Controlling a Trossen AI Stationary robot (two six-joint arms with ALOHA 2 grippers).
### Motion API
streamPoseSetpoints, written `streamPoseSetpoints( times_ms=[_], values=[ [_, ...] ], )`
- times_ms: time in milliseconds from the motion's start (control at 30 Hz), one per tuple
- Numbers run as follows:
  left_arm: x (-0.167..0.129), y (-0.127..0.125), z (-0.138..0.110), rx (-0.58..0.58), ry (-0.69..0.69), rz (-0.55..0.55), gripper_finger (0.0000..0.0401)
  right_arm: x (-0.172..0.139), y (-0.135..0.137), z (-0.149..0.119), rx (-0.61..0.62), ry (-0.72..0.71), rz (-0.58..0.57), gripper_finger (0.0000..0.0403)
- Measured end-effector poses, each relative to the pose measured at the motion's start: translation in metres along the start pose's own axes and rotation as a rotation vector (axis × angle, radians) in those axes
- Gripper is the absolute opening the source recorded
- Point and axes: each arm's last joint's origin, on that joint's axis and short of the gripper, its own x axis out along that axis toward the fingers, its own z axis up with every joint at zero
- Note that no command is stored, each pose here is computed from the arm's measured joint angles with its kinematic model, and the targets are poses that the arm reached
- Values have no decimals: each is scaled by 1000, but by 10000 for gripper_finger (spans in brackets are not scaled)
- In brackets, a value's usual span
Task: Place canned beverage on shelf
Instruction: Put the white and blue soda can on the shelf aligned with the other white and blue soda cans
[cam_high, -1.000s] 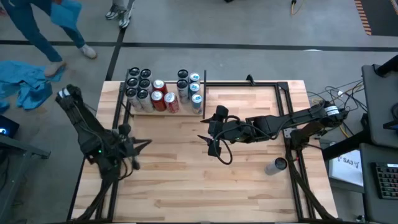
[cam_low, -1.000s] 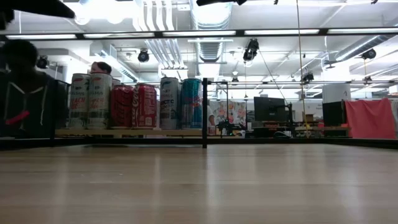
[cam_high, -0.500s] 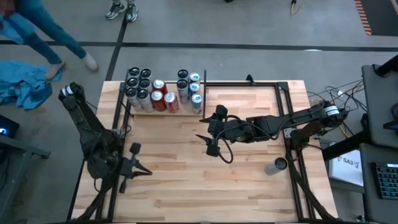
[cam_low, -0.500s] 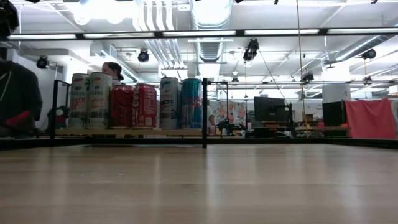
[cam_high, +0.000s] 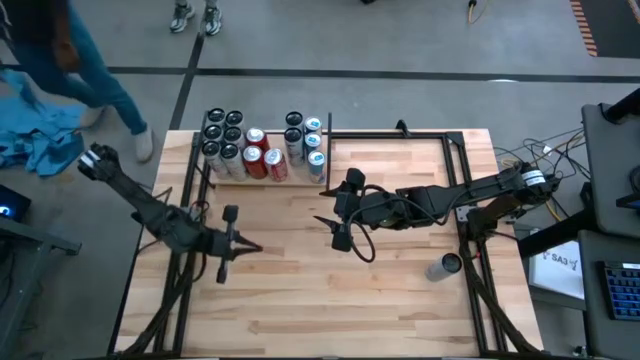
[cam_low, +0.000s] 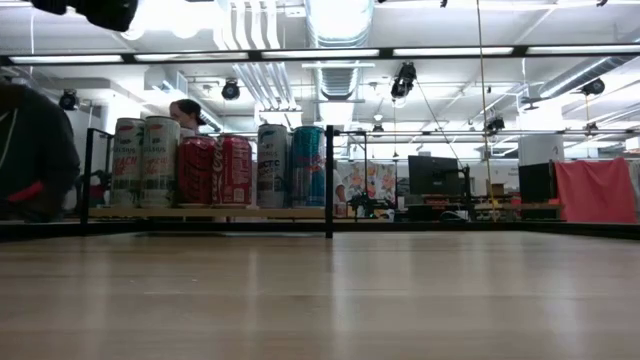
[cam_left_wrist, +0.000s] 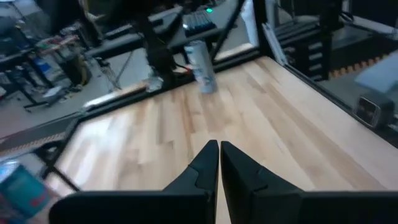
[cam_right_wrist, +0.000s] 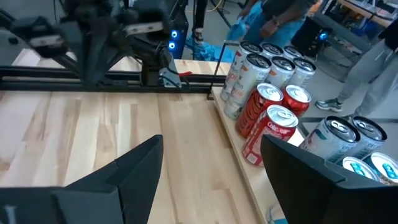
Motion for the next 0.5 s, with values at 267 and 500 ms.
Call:
streamPoseSetpoints(
  times_ms=[267,500],
  values=[
    [-15,28,0,6,-70,12,0,0,0,1,-37,-4,-1,260],
    [-23,46,-19,-17,-65,70,0,0,-1,3,-40,-27,-4,260]
  ],
)
